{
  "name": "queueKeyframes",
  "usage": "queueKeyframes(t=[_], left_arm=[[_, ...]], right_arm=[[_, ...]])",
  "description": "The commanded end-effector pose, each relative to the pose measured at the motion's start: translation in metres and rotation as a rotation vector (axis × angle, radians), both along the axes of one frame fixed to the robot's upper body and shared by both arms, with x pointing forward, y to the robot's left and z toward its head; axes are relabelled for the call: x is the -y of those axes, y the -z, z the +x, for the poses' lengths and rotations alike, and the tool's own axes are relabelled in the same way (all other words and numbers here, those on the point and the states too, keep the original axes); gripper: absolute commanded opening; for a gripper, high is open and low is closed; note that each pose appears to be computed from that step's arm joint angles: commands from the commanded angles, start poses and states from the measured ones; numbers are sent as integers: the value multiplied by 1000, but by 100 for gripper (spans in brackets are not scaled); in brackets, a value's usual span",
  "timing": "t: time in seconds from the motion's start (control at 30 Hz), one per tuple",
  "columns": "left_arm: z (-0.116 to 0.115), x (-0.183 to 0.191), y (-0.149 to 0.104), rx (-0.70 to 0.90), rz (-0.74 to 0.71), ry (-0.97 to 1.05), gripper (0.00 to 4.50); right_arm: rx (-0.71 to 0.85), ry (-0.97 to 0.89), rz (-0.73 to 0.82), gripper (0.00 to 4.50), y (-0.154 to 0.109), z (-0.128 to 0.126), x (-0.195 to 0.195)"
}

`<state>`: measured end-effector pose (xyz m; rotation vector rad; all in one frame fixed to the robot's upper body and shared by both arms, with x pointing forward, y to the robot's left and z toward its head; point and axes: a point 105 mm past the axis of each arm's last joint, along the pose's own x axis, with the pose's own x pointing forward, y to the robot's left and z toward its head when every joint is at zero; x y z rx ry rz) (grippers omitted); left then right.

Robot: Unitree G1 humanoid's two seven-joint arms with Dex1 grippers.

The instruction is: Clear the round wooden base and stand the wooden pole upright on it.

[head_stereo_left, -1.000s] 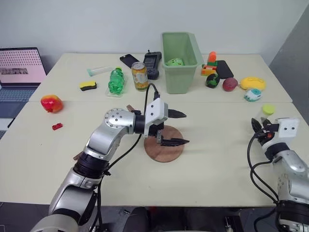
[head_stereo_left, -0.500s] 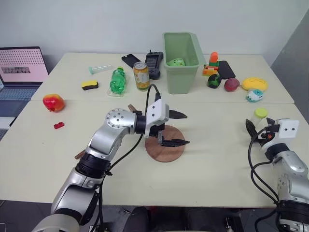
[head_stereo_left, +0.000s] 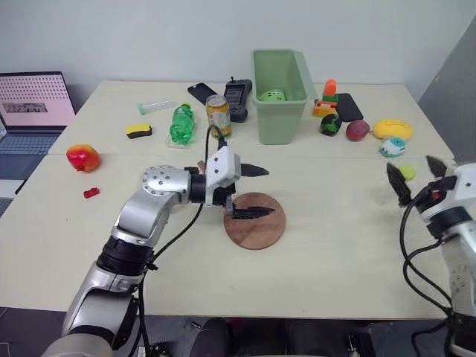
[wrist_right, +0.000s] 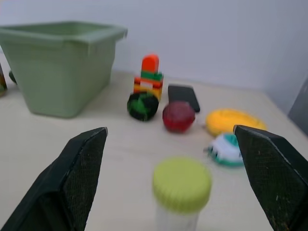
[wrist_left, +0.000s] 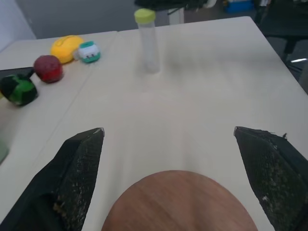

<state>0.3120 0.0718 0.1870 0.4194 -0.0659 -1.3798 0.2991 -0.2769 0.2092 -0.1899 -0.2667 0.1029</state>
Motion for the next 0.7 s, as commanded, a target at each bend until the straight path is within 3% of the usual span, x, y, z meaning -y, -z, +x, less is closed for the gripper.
queueKeyframes(t=[0.03,0.17,0.3,0.47,0.7], left_arm=[[4,-23,-29,71,-53,-98,450],[9,-51,-36,69,-20,-217,450],[17,-100,-19,25,176,-406,450],[17,-127,-10,-4,348,-500,450],[27,-139,-2,-110,478,-557,450]], right_arm=[[172,-32,-129,440,-66,-10,-12],[110,-223,-191,440,-73,-10,-47],[-115,-580,-261,440,-41,-31,-101],[-278,-858,-302,440,-19,-55,-139],[-374,-1021,-282,440,0,-65,-169]])
